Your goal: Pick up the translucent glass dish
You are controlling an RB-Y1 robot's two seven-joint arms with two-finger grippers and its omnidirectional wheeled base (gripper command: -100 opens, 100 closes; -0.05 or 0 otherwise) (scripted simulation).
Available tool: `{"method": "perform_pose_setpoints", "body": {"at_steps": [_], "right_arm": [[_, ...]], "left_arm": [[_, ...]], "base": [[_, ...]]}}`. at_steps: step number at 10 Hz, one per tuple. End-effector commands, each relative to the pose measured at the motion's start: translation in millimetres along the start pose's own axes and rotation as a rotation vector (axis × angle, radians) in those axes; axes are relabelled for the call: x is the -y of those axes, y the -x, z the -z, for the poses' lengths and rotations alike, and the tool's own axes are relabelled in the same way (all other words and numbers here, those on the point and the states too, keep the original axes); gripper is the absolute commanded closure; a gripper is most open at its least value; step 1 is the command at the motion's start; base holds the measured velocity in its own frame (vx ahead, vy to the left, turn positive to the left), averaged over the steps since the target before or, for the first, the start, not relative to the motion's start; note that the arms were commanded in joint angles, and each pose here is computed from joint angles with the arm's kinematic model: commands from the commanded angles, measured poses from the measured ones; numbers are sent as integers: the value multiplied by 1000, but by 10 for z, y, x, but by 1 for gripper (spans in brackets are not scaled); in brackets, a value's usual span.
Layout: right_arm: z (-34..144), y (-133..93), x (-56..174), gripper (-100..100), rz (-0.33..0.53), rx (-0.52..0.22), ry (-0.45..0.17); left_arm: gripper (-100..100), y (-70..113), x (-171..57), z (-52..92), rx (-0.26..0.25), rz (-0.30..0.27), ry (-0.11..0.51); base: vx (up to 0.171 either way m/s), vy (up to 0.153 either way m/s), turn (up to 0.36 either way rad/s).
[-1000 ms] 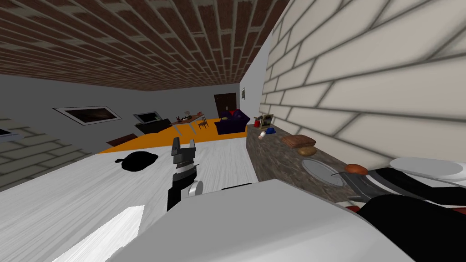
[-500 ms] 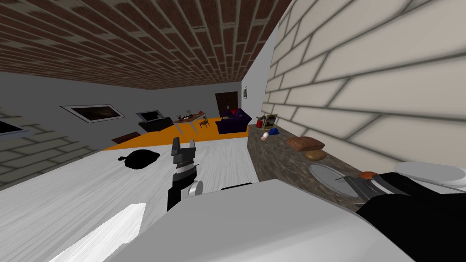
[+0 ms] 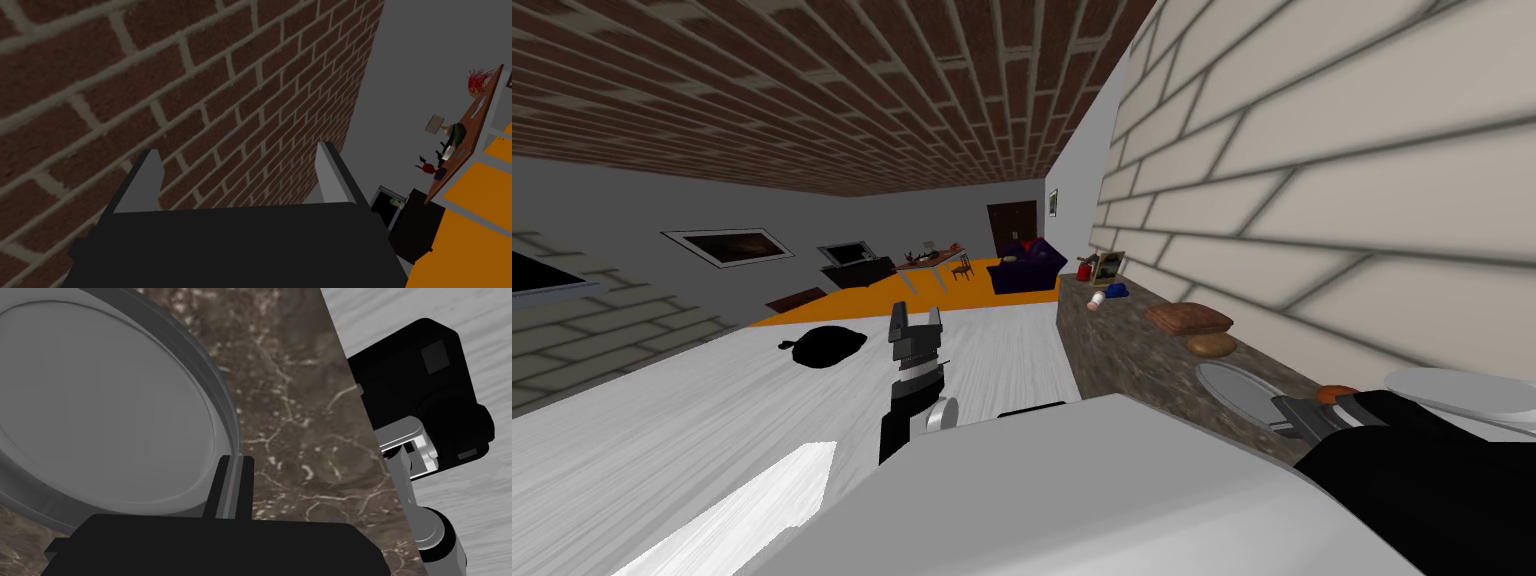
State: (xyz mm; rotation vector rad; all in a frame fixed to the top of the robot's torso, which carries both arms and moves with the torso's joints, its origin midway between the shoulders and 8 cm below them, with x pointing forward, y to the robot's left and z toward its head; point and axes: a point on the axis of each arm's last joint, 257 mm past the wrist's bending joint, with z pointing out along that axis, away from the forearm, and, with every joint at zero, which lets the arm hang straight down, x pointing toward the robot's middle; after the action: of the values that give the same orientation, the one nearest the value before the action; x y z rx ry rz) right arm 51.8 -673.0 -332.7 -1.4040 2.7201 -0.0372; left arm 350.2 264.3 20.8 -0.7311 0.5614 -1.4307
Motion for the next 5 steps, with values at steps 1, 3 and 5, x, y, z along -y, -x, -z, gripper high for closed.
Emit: {"method": "perform_pose_setpoints", "body": {"at_steps": [1, 3, 5], "right_arm": [[0, 0, 0, 100, 0, 0, 0], [5, -11, 13, 100, -8, -2, -5], [101, 50, 111, 100, 15, 1, -2]], "left_arm": [[0, 0, 0, 0, 0, 0, 0], [0, 0, 0, 0, 0, 0, 0], [0, 0, 0, 0, 0, 0, 0]], "base": [[2, -2, -18], [0, 0, 0], [-10, 8, -39]]}}
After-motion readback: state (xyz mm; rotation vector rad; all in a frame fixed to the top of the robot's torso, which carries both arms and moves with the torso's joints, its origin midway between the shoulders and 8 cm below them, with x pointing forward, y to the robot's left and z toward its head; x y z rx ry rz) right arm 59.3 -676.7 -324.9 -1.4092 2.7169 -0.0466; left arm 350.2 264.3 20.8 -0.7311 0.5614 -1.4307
